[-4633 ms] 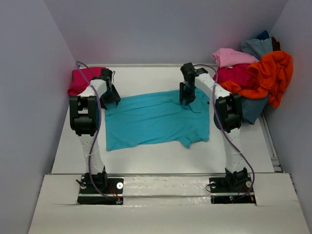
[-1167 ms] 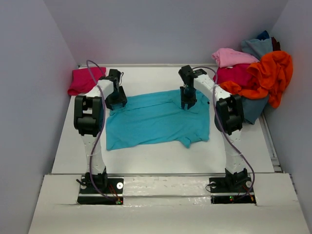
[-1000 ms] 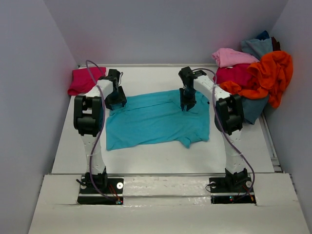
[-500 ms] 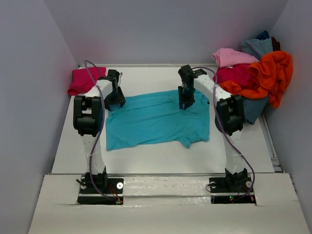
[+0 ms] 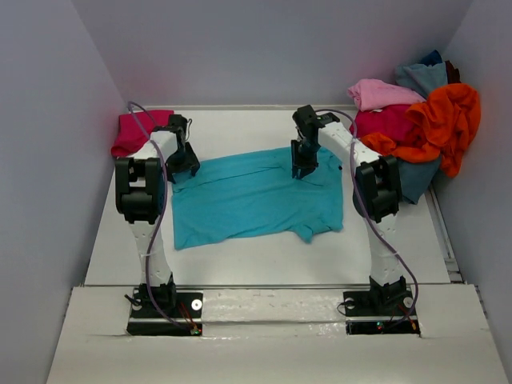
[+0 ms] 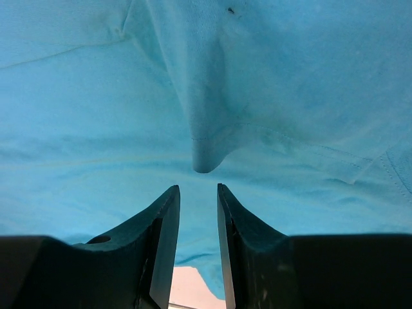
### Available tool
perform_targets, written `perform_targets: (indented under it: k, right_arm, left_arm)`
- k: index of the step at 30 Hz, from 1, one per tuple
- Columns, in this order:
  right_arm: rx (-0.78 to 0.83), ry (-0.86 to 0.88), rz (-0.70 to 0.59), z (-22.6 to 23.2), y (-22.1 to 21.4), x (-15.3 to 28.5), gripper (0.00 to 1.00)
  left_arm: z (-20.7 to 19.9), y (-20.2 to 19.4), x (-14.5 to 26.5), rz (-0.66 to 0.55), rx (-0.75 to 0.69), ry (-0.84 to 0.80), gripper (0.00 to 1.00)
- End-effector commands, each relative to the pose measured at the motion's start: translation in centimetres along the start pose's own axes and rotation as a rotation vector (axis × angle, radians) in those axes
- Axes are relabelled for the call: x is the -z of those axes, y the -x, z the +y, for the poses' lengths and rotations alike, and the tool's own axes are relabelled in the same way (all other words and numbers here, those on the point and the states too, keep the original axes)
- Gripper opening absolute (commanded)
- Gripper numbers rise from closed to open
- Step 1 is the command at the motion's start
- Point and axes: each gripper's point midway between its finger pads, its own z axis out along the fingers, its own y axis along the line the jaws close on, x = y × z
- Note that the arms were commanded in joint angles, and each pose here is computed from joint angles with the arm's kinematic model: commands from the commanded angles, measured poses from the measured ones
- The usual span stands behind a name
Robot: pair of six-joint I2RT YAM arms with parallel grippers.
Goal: Fold and stack the t-shirts
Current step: Fold the tshirt
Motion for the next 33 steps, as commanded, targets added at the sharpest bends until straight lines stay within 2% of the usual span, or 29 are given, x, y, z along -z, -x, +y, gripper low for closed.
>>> perform_targets:
  k: [1, 12, 23, 33]
  right_arm:
    - [0.014, 0.064, -0.028, 1.5, 0.6, 0.3, 0.35]
    - [0.016, 0.101, -0.006, 2.0, 0.2, -0.7, 0.35]
    - [-0.007, 0.103, 0.031, 1.4, -1.6, -2.2, 0.35]
    - [0.001, 0.076, -0.039, 1.3, 0.4, -2.6, 0.35]
  left_arm:
    - [0.8, 0.5, 0.0, 0.006, -0.002, 0.036, 0.82]
    - [0.0, 3.0, -0.5, -0.017, -0.004, 0.032, 0.89]
    - [-0.2, 3.2, 1.0, -0.045, -0.003, -0.005, 0.93]
    - [-0.1, 3.7, 3.4, -0.087, 0.003, -0.037, 0.93]
